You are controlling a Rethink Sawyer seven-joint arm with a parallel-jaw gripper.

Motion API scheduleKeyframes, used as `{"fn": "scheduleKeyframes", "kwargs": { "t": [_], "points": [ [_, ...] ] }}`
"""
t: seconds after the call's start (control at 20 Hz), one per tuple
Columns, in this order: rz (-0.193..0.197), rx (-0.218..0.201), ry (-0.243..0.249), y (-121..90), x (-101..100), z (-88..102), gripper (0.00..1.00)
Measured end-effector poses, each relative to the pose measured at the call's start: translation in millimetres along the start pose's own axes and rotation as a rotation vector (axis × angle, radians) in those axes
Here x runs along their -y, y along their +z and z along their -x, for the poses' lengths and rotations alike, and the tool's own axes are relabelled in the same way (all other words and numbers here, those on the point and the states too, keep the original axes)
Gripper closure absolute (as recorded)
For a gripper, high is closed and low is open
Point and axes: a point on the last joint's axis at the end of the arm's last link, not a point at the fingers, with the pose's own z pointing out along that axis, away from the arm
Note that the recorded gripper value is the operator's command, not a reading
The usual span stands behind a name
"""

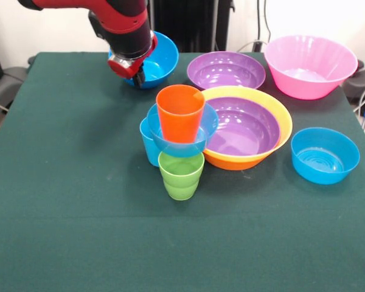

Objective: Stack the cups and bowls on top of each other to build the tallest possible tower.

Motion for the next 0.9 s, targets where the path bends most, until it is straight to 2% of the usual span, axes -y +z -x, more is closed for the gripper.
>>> {"fn": "scheduleKeyframes", "kwargs": {
  "t": [0.25, 0.3, 0.9],
  "points": [
    [0.0, 0.001, 0.002, -0.1, 0.4, -0.9, 1.0],
    [0.0, 0.002, 0.004, -0.3, 1.0, -1.9, 0.0],
    [-0.001, 0.002, 0.006, -0.9, 1.5, -3.1, 0.0]
  ]
}}
